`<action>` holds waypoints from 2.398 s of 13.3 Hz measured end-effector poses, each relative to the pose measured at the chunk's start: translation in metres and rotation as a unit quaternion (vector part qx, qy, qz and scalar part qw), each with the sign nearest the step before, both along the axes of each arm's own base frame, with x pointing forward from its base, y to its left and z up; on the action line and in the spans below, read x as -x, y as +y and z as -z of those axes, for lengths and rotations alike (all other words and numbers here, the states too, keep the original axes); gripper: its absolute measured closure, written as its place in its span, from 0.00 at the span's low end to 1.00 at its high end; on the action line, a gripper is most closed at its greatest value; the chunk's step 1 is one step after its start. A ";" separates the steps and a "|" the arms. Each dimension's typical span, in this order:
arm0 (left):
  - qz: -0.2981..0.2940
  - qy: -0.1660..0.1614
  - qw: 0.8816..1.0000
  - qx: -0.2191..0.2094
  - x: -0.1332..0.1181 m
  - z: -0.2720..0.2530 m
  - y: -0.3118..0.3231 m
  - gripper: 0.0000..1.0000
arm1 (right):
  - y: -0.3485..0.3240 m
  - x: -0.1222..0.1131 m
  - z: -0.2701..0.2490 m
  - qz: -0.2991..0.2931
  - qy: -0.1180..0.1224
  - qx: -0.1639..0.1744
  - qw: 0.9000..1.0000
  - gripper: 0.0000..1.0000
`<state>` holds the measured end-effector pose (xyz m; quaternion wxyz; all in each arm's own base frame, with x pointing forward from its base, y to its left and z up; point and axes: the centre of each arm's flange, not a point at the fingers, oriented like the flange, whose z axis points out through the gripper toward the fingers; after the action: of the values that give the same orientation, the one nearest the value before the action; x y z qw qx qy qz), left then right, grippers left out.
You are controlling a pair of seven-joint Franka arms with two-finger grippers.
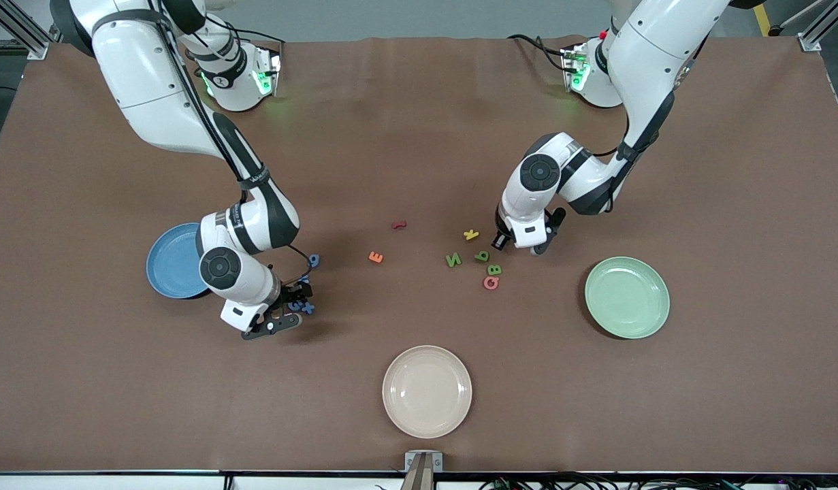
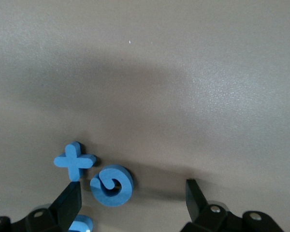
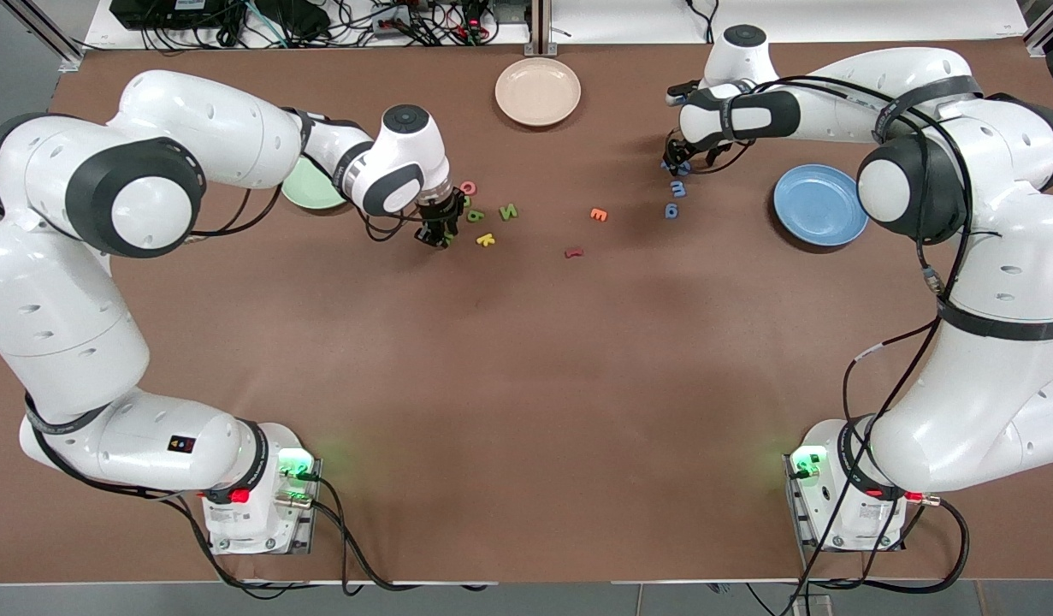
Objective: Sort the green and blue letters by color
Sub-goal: 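Place green u on the green plate while the right gripper lifts blue G, then release blue G onto the blue plate while the left gripper returns to letters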
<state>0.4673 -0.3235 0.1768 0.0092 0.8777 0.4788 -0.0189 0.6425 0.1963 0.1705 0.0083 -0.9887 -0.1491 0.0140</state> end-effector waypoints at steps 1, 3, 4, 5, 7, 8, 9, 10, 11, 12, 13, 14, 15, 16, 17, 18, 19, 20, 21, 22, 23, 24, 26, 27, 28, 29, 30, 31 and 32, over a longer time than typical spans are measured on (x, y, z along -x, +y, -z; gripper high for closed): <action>0.005 -0.007 1.000 -0.003 -0.005 -0.003 0.002 0.74 | 0.000 0.000 0.000 0.000 0.000 0.000 1.000 0.07; 0.020 -0.024 0.999 -0.023 -0.021 -0.014 0.018 0.74 | 0.000 0.000 0.001 0.000 -0.001 0.000 1.000 0.14; 0.030 -0.028 0.998 -0.037 -0.033 -0.023 0.032 0.74 | -0.001 -0.001 0.000 0.000 -0.002 0.000 1.000 0.20; 0.041 -0.029 0.998 -0.047 -0.045 -0.034 0.048 0.74 | -0.001 -0.003 -0.002 0.000 -0.005 0.000 1.000 0.32; 0.069 -0.031 0.995 -0.063 -0.069 -0.054 0.086 0.74 | -0.001 -0.004 -0.003 -0.001 -0.006 -0.001 1.000 0.39; 0.084 -0.032 0.994 -0.066 -0.079 -0.061 0.107 0.74 | 0.000 -0.005 -0.004 -0.001 -0.007 -0.001 1.000 0.44; 0.097 -0.033 0.992 -0.067 -0.090 -0.064 0.129 0.74 | 0.000 -0.005 -0.004 -0.001 -0.007 -0.001 1.000 0.44; 0.108 -0.034 0.991 -0.068 -0.100 -0.067 0.151 0.74 | 0.000 -0.005 -0.004 -0.001 -0.008 -0.001 1.000 0.48; 0.119 -0.035 0.990 -0.067 -0.109 -0.070 0.170 0.74 | 0.000 -0.005 -0.004 -0.001 -0.008 -0.001 1.000 0.48; 0.130 -0.036 0.989 -0.067 -0.116 -0.070 0.187 0.74 | 0.000 -0.006 -0.006 -0.001 -0.009 -0.001 1.000 0.56; 0.140 -0.035 0.987 -0.065 -0.123 -0.069 0.202 0.74 | 0.000 -0.007 -0.009 -0.001 -0.010 -0.002 1.000 0.64; 0.149 -0.032 0.986 -0.062 -0.131 -0.064 0.217 0.74 | 0.000 -0.008 -0.008 0.000 -0.010 -0.002 1.000 0.64; 0.157 -0.029 0.985 -0.058 -0.138 -0.058 0.231 0.74 | -0.001 -0.008 -0.008 0.000 -0.011 -0.002 1.000 0.65; 0.165 -0.025 0.984 -0.054 -0.143 -0.051 0.242 0.69 | -0.002 -0.009 -0.008 0.001 -0.011 -0.002 1.000 0.65; 0.169 -0.023 0.984 -0.051 -0.146 -0.045 0.247 0.59 | -0.005 -0.010 -0.008 0.003 -0.012 -0.001 1.000 0.65; 0.171 -0.022 0.984 -0.050 -0.148 -0.043 0.248 0.47 | -0.010 -0.012 -0.009 0.006 -0.013 0.000 1.000 0.65; 0.173 -0.021 0.983 -0.049 -0.149 -0.044 0.246 0.39 | -0.019 -0.015 -0.010 0.008 -0.014 0.001 1.000 0.65; 0.178 -0.016 0.983 -0.051 -0.148 -0.046 0.240 0.27 | -0.031 -0.020 -0.012 0.004 -0.015 0.001 1.000 0.65; 0.187 -0.010 0.981 -0.051 -0.146 -0.050 0.228 0.16 | -0.046 -0.024 -0.017 -0.001 -0.011 0.003 1.000 0.65; 0.201 -0.006 0.978 -0.049 -0.142 -0.055 0.206 0.07 | -0.063 -0.027 -0.025 -0.004 0.002 0.006 1.000 0.65; 0.213 -0.002 0.976 -0.045 -0.136 -0.062 0.177 0.01 | -0.081 -0.029 -0.038 -0.005 0.014 0.008 1.000 0.65; 0.224 -0.002 0.974 -0.039 -0.127 -0.068 0.146 0.01 | -0.098 -0.030 -0.056 -0.006 0.023 0.010 1.000 0.65; 0.251 -0.002 0.968 -0.026 -0.107 -0.078 0.092 0.04 | -0.130 -0.027 -0.092 -0.013 0.028 0.010 0.999 0.65; 0.267 -0.001 0.963 -0.024 -0.098 -0.079 0.073 0.04 | -0.149 -0.021 -0.103 -0.019 0.029 0.009 0.999 0.65; 0.284 0.000 0.959 -0.023 -0.089 -0.078 0.055 0.07 | -0.171 -0.014 -0.109 -0.023 0.032 0.008 0.999 0.65; 0.302 0.002 0.953 -0.021 -0.078 -0.075 0.033 0.07 | -0.194 -0.005 -0.109 -0.028 0.037 0.007 0.999 0.65; 0.322 0.005 0.947 -0.019 -0.066 -0.071 0.010 0.11 | -0.218 0.002 -0.106 -0.033 0.040 0.005 0.999 0.65; 0.338 0.008 0.941 -0.014 -0.055 -0.065 -0.011 0.12 | -0.239 0.009 -0.098 -0.038 0.040 0.002 0.998 0.65; 0.349 0.011 0.937 -0.010 -0.048 -0.060 -0.028 0.16 | -0.254 0.016 -0.089 -0.040 0.039 0.001 0.998 0.65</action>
<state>0.5153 -0.3513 0.2366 -0.0117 0.9894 0.1425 -0.0255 0.6266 -0.0577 0.2595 0.0127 -0.9807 -0.1879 0.0531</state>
